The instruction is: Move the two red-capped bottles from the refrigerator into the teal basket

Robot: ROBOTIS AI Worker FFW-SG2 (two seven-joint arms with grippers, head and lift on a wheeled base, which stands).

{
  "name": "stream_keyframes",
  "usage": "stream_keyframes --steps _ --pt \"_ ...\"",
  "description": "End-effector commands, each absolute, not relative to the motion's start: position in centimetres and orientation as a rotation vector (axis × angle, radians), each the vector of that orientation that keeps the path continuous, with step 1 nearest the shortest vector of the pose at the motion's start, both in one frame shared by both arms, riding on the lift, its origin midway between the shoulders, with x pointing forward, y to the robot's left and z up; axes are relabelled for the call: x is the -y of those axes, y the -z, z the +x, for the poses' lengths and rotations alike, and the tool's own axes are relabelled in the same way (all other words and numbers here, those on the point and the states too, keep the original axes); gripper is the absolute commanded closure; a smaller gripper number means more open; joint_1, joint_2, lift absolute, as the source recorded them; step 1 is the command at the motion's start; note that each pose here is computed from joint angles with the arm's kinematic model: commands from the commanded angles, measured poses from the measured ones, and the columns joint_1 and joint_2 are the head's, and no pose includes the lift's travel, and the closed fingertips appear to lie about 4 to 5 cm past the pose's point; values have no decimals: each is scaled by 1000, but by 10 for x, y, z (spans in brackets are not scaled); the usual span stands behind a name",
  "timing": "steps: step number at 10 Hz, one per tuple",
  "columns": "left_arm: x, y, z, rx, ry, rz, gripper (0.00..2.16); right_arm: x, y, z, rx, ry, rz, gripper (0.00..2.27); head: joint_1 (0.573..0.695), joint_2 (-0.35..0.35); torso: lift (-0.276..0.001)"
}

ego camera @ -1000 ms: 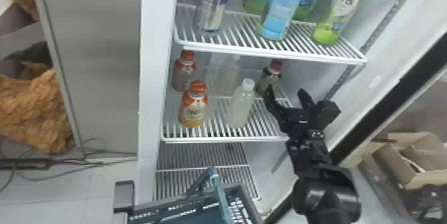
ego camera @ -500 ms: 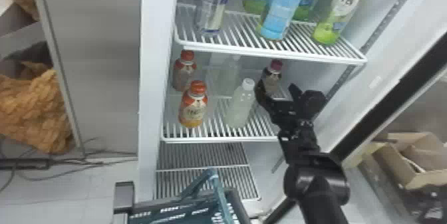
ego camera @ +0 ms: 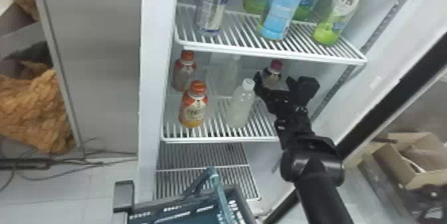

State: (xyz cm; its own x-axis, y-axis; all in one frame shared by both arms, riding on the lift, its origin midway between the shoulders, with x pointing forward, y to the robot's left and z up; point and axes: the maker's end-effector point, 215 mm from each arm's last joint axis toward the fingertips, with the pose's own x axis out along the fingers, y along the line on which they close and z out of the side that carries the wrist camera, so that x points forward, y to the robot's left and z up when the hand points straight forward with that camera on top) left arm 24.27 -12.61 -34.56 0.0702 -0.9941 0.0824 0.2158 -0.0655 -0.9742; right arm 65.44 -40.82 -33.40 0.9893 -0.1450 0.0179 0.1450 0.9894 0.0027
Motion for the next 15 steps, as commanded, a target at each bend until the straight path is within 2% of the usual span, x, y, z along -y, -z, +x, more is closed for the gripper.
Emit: stream_keyframes --steps 1,5,8,12,15 --pt "126 345 243 -957 1299 -1141 1128 411 337 660 -8 149 4 50 695 -350 -228" --pt "127 345 242 -956 1299 -1142 1128 413 343 666 -51 152 9 125 695 -350 -228" --pt "126 345 244 -953 1297 -1142 1128 413 352 666 -79 153 40 654 695 -350 -228" --pt "126 345 245 -951 1293 -1145 1128 409 336 660 -41 138 60 659 695 -350 -228" --pt "125 346 245 -949 1289 -1147 1128 405 321 629 -4 112 52 659 695 -350 -228"
